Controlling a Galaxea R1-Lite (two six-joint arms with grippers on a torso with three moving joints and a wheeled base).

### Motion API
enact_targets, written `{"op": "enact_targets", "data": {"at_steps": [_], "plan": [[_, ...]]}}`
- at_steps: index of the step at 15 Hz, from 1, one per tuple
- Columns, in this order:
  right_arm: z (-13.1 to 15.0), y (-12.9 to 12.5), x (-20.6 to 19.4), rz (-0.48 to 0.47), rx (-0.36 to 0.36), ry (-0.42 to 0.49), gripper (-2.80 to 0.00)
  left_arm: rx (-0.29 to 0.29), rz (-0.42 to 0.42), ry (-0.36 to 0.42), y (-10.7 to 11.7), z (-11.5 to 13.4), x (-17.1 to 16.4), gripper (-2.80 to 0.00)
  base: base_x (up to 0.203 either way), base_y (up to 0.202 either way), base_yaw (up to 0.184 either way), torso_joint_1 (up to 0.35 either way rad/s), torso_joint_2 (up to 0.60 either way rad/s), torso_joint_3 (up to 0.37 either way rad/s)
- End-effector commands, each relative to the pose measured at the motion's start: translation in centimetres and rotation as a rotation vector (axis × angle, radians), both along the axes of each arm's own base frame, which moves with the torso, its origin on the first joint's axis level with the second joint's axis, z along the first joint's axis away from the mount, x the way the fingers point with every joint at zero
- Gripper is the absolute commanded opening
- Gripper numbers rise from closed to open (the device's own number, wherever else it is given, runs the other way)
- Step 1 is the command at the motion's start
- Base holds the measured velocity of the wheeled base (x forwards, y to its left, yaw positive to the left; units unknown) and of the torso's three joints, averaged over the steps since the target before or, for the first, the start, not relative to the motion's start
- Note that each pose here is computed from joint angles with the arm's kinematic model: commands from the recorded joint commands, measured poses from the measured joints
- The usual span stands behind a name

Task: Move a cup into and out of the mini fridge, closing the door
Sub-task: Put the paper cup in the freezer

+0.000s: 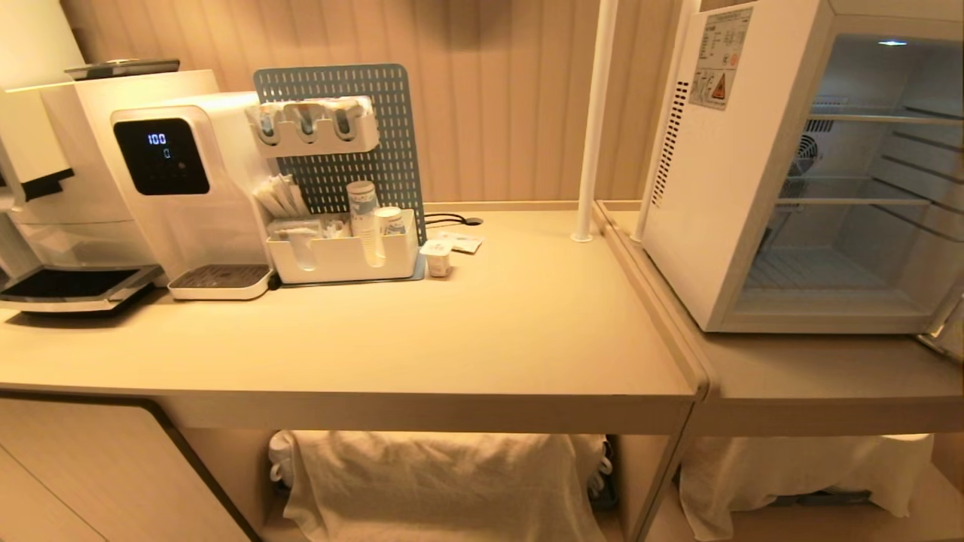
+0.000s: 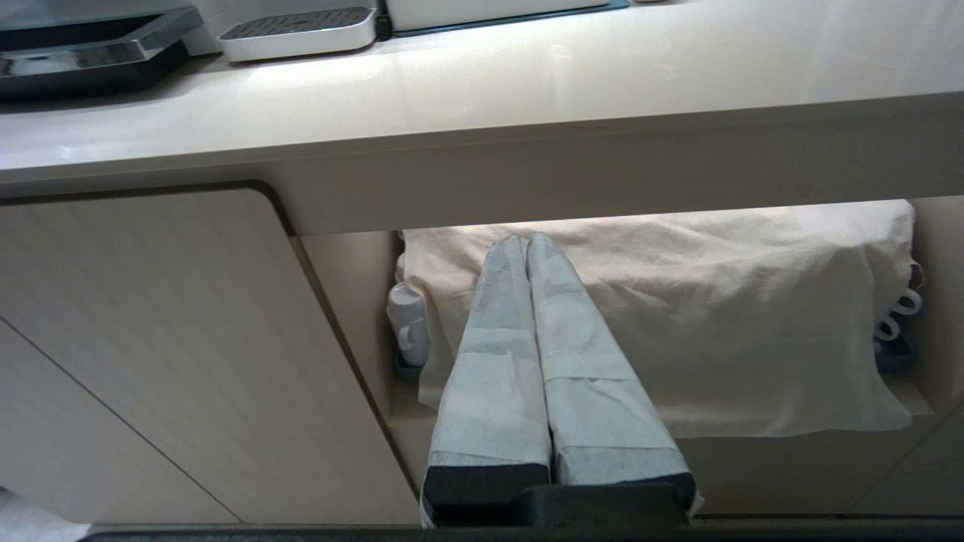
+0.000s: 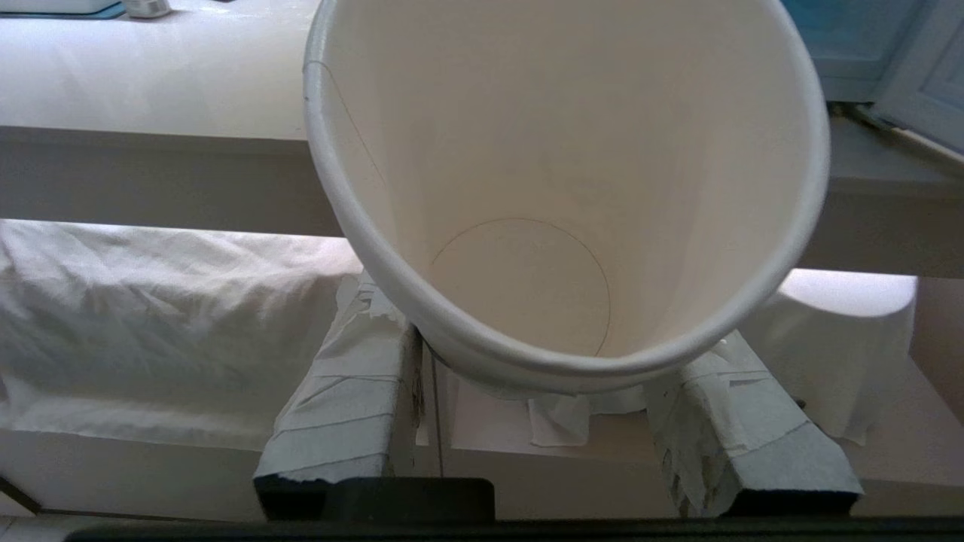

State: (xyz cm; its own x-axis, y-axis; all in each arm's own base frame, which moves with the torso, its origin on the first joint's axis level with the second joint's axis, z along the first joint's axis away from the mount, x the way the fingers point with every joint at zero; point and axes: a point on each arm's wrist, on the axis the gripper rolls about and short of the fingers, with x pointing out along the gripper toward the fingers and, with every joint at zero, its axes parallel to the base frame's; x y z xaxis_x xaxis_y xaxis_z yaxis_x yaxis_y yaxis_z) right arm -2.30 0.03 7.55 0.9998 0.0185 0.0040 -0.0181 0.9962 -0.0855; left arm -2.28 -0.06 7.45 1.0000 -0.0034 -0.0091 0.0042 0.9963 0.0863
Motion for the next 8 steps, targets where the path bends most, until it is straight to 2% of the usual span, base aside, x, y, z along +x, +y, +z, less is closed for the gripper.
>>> {"op": "enact_targets", "data": {"at_steps": [1,8], "plan": [[0.01,0.0,0.01,0.0,0.001,0.001,-2.8,-0.001,0.0,0.003,0.0,-0.01,0.01,-2.8,0.0,-0.202,-0.002,-0.001,0.01,-0.002],[0.01,0.0,0.02,0.0,0.001,0.002,-2.8,-0.004,0.002,0.002,0.0,0.0,0.01,-2.8,0.0,-0.197,-0.001,0.002,0.0,0.003]]}}
